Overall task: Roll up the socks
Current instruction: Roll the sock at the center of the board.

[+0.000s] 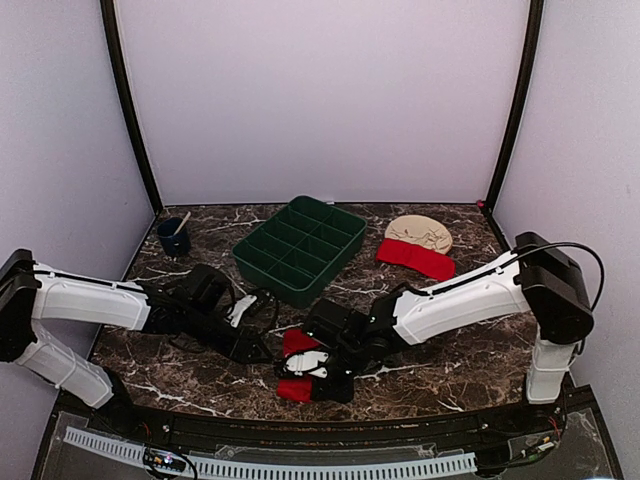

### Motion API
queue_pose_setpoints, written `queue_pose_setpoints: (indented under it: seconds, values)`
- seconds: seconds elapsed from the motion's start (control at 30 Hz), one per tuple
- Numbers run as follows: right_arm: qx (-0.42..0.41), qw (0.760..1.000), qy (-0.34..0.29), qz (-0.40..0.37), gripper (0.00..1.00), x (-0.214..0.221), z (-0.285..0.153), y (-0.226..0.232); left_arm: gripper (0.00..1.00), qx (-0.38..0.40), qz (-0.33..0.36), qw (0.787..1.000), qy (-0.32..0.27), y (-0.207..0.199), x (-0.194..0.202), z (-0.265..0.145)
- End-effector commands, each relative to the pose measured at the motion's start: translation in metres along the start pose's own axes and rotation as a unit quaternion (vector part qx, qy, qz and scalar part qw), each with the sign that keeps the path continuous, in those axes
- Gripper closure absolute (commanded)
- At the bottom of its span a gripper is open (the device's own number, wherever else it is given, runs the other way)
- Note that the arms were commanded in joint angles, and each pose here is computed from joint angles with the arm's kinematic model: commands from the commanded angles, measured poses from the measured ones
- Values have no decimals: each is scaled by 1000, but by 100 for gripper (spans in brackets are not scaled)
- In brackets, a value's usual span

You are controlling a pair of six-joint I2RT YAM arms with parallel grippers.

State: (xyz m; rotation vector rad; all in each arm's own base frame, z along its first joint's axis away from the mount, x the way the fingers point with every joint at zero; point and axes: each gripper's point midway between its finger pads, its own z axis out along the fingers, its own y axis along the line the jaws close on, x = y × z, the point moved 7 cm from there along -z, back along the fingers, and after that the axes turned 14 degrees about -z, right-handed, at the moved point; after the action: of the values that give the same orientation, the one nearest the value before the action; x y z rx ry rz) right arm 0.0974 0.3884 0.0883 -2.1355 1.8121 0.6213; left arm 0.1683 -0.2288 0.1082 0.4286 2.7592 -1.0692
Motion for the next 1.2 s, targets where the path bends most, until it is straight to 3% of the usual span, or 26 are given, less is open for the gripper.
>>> queue_pose_setpoints:
  seconds: [0.0,0.23,0.67,1.17]
  values:
    - [-46,999,-4,21,100,-1,2,0,56,0,1,998,-62,-5,-3,-6]
    - [-80,996,-11,42,100,-2,-2,-10,58,-17,50,991,-120,-16,13,-8]
    - [-129,989,-14,69,100,-4,2,-18,63,-36,94,980,-172,-17,41,-16]
    - [-165,980,-13,108,100,-2,3,-27,64,-66,241,956,-153,-56,75,-2]
